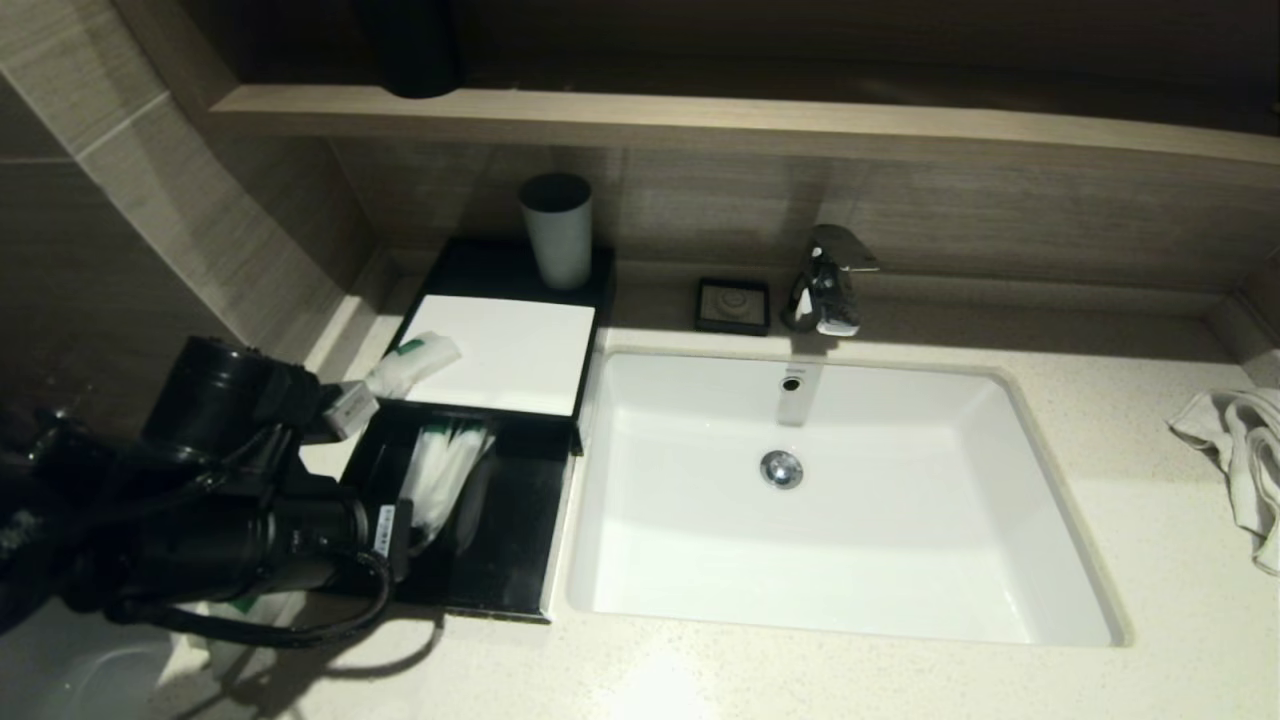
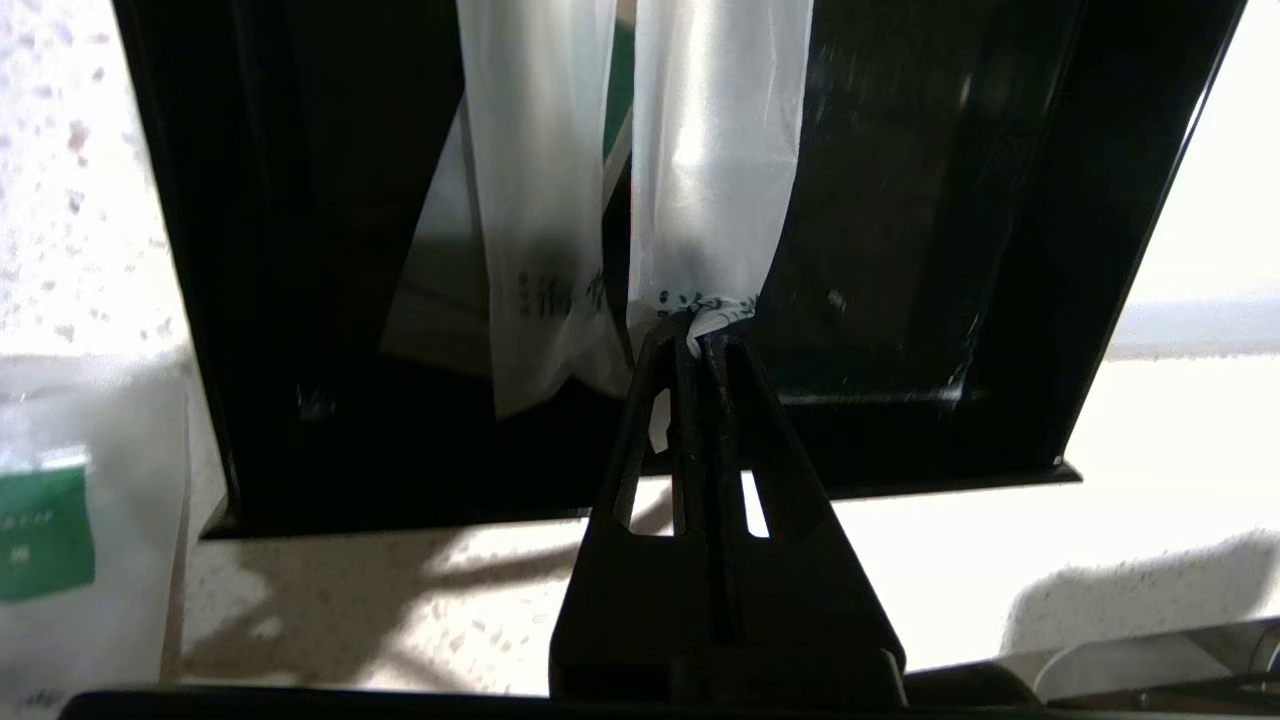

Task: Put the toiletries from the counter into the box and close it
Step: Place the bathroom toiletry into the drawer

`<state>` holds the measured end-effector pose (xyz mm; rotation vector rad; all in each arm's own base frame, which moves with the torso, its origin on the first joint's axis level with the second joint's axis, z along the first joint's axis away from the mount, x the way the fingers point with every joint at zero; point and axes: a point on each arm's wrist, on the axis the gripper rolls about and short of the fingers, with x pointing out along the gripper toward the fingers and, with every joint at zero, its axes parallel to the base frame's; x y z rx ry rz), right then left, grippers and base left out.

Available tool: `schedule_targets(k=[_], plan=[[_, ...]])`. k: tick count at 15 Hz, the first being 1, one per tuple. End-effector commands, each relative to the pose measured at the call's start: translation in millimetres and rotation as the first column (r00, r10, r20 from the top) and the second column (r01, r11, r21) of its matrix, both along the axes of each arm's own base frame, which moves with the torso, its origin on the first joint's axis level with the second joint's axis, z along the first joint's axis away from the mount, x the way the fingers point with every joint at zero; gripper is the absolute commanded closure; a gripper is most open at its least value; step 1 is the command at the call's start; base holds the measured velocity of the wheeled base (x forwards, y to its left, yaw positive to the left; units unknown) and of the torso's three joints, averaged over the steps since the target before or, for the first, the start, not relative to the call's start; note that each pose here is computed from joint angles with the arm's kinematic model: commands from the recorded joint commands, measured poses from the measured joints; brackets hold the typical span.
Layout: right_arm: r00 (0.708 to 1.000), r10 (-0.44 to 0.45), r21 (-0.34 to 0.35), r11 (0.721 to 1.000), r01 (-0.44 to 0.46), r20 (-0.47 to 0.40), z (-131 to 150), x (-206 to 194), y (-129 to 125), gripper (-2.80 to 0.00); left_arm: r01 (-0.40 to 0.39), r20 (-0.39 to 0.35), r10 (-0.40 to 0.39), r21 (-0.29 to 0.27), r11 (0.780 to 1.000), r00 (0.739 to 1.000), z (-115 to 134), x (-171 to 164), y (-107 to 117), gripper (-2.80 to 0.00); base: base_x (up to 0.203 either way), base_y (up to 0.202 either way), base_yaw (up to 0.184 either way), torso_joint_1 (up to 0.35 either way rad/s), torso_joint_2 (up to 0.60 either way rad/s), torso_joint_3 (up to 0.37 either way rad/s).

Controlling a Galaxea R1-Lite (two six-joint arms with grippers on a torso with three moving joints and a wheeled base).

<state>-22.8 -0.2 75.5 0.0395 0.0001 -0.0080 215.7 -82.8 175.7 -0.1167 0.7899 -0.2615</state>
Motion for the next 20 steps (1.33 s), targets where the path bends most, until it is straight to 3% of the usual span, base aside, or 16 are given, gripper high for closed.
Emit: schedule_targets(k=[1,12,13,20], plan=[[1.000,0.000,0.000,1.000,0.000,-0.001,0.1,0.1,0.0,0.00,-0.001,-0.008,0.001,0.002,1.000,1.000,-5.3,3.7,-1.5,0.00,0.000,0.000,0.000,0.000,0.00,0.000],[1.000,0.000,0.000,1.000,0.000,-0.001,0.0,0.1,0.0,0.00,0.003,0.003,-0.003,0.000,1.000,1.000,-2.9,6.4,-2.9,0.00,0.000,0.000,0.000,0.000,0.00,0.000],[1.000,0.000,0.000,1.000,0.000,-0.001,0.1,0.1,0.0,0.00,0.003,0.004,-0.003,-0.001,1.000,1.000,-2.3,6.2,-2.9,-2.80,0.000,0.000,0.000,0.000,0.00,0.000],[1.000,0.000,0.000,1.000,0.000,-0.001,0.1,0.1,0.0,0.00,0.003,0.022,-0.003,-0.008,1.000,1.000,-0.2,7.2,-3.3,-2.80,0.000,0.000,0.000,0.000,0.00,0.000]])
